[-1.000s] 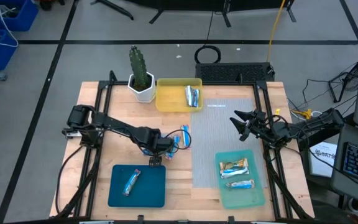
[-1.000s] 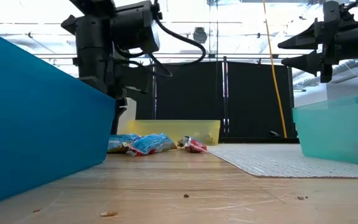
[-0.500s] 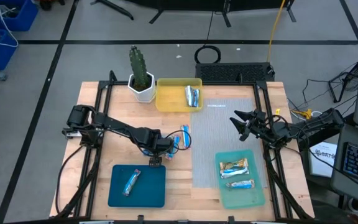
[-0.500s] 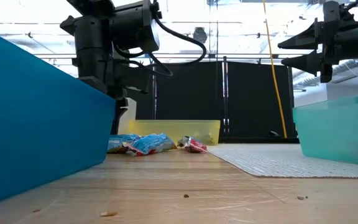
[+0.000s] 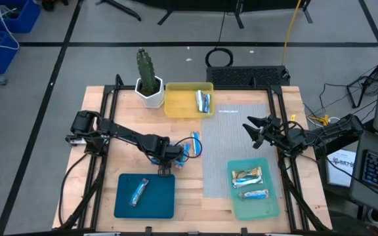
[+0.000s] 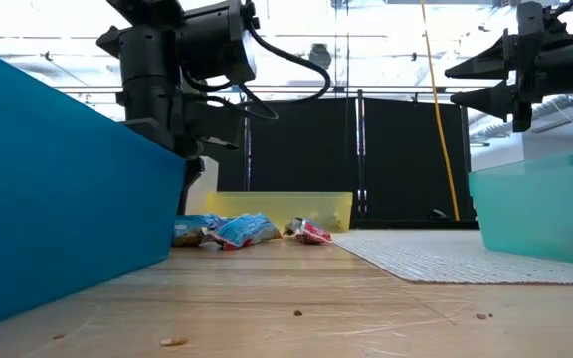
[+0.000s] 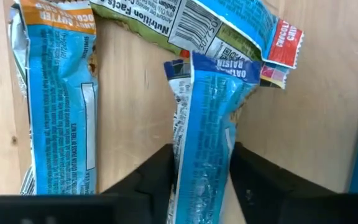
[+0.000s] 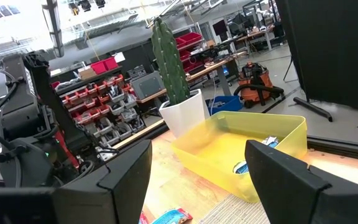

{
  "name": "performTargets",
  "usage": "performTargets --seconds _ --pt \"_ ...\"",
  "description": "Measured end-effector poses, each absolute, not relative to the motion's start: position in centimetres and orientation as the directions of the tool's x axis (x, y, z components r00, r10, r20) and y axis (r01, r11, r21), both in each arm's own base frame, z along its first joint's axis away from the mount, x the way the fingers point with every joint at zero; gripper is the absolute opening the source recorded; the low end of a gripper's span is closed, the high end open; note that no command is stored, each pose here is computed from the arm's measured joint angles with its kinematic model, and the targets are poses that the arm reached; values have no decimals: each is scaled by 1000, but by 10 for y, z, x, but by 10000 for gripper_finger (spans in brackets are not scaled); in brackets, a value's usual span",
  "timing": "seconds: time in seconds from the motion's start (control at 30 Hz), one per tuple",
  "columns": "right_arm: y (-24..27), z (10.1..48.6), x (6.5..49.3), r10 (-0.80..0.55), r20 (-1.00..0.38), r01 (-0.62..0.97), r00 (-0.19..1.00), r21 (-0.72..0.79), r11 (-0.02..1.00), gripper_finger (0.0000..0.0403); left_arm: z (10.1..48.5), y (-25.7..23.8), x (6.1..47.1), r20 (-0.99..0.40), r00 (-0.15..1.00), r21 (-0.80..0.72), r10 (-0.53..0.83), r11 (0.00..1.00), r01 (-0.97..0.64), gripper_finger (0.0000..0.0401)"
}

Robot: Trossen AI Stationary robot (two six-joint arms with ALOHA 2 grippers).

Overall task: Pick and place Granola Bars by type
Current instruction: Put the blue granola bar into the yellow bin

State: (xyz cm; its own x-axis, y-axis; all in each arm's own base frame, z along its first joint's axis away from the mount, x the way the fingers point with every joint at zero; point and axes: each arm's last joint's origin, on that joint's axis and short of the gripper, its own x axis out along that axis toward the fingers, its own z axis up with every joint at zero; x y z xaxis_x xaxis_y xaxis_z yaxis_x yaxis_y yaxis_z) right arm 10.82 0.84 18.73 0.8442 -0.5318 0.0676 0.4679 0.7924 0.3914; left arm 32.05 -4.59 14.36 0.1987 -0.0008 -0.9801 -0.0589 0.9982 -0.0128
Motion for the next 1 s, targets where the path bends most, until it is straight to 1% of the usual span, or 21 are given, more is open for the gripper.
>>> performTargets --seconds 0.2,0.3,0.37,0.47,0.63,0.83,1.0 --pt "8 187 108 -532 68 468 844 391 792 251 144 -45 321 -978 208 13 34 995 -104 67" --pt "8 187 108 -532 68 468 844 391 792 251 151 -44 320 -971 234 26 56 991 -128 21" --pt "8 187 108 -532 67 468 844 391 792 251 161 -43 319 -959 271 46 89 986 -160 17" --pt "8 187 108 -531 68 468 844 391 793 251 187 -41 317 -921 364 65 141 975 -214 21" --pt "8 187 108 -532 67 468 844 391 792 251 224 -38 304 -863 477 48 165 968 -247 15" --pt "8 187 108 -532 67 468 844 391 792 251 268 -33 289 -734 638 9 231 944 -331 14" --pt "8 187 108 -532 67 468 844 391 792 251 298 -28 276 -603 731 -27 318 909 -417 13"
